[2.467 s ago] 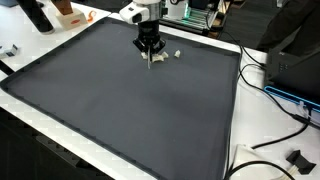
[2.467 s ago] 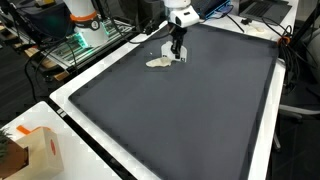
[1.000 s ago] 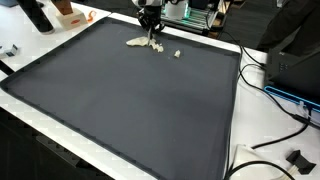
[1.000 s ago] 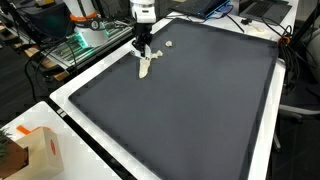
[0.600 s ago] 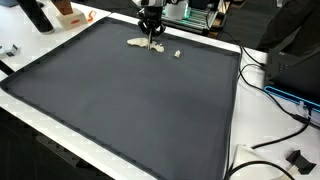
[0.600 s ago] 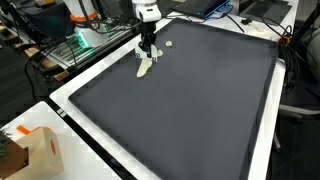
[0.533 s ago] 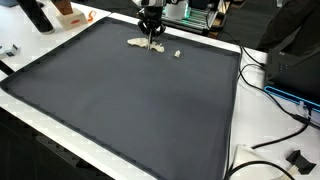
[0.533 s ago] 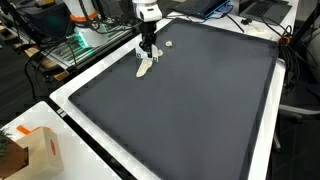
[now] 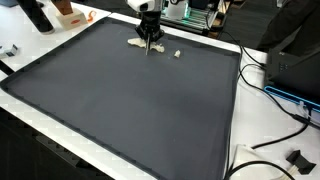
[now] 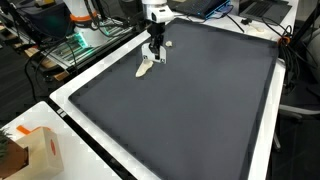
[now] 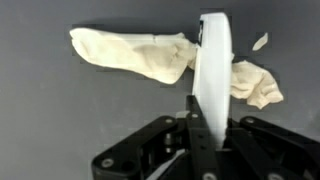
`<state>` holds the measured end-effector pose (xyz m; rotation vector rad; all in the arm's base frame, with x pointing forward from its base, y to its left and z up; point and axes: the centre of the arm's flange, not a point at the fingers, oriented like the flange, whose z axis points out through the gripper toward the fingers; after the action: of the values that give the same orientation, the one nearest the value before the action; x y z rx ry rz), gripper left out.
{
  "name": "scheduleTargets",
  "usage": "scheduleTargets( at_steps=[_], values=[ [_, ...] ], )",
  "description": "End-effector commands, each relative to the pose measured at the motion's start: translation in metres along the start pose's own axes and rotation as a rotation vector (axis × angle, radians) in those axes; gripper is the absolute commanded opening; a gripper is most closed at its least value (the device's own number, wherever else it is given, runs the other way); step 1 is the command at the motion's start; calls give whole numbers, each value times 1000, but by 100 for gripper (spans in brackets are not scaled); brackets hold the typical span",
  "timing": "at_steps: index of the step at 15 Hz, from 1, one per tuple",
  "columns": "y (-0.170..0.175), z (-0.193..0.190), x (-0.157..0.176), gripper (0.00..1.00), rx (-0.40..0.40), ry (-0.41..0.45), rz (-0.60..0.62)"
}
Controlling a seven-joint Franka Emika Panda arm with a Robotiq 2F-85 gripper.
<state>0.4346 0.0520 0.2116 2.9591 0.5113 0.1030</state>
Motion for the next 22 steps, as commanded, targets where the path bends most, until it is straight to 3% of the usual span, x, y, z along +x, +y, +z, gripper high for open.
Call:
scheduleTargets(
  at_steps=[1, 9, 14, 22],
  values=[
    [1, 29, 41, 1, 33, 16, -37],
    [9, 17, 68, 1, 40, 68, -13],
    [4, -14, 57, 1, 11, 72, 6],
    [-15, -98, 24, 1, -32, 107, 67]
  ],
)
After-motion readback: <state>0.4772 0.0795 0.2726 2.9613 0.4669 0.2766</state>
